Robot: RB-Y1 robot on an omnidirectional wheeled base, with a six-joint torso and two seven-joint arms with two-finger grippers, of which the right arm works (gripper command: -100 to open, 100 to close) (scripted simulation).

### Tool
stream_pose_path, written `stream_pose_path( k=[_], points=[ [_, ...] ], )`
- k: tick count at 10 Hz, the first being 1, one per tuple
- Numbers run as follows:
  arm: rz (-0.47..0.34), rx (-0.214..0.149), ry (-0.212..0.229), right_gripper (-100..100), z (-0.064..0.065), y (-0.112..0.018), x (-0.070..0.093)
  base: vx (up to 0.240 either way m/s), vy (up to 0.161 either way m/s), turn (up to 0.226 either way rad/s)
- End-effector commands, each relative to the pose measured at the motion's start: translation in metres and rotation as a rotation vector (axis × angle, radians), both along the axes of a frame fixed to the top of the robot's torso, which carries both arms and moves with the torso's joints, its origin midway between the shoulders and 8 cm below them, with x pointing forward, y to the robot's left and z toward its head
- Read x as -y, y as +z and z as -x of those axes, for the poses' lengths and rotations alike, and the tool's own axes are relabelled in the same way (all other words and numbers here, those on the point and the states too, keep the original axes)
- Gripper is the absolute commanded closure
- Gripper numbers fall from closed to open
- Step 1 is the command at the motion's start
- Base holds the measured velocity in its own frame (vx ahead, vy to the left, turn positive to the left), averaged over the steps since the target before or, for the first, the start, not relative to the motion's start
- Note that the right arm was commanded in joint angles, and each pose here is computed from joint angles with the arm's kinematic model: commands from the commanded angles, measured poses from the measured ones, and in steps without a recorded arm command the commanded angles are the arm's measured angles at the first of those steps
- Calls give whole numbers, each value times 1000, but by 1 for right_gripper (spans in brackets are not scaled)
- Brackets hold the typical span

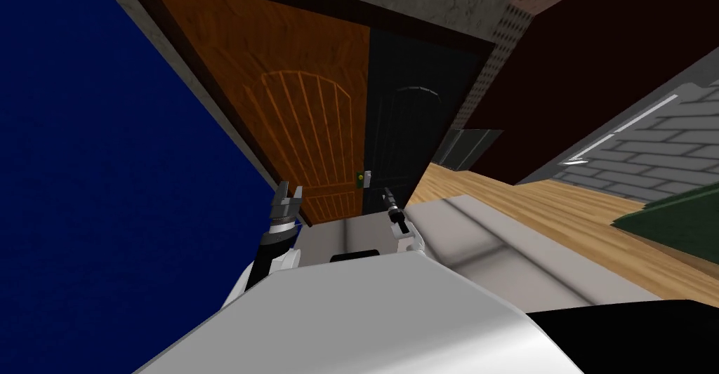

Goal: Pull the door open

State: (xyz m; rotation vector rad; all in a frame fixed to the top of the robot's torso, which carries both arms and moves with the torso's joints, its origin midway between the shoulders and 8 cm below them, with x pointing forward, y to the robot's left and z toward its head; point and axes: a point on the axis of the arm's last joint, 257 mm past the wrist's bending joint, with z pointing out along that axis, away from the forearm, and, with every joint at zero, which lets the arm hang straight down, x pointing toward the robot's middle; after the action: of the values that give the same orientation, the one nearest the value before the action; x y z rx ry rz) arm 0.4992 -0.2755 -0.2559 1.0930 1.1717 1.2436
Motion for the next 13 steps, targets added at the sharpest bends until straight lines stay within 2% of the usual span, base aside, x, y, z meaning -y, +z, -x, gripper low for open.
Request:
stream_pose_path(
  k=[1, 5, 7, 8, 9, 10, 11, 12, 13],
  points=[
    [-12, -32, 1, -100, -3, -12, 0, 200, 62, 108],
    [-34, -91, 4, -100, -10, -36, -2, 184, 22, 87],
    [-34, -91, 5, -100, -11, -36, -2, 110, -6, 41],
    [-26, -117, -36, -100, -4, -47, 27, -28, -12, -40],
    [-22, -127, -55, -100, -1, -52, 40, -73, -23, -36],
    [-16, -141, -84, -100, 5, -58, 61, -78, -27, -16],
    [-16, -141, -84, -100, 5, -58, 61, -55, -7, -1],
    [-9, -158, -123, -100, 12, -64, 88, -36, 12, 5],
    [-5, -166, -146, -100, 17, -67, 105, -23, 10, 10]
  ],
)
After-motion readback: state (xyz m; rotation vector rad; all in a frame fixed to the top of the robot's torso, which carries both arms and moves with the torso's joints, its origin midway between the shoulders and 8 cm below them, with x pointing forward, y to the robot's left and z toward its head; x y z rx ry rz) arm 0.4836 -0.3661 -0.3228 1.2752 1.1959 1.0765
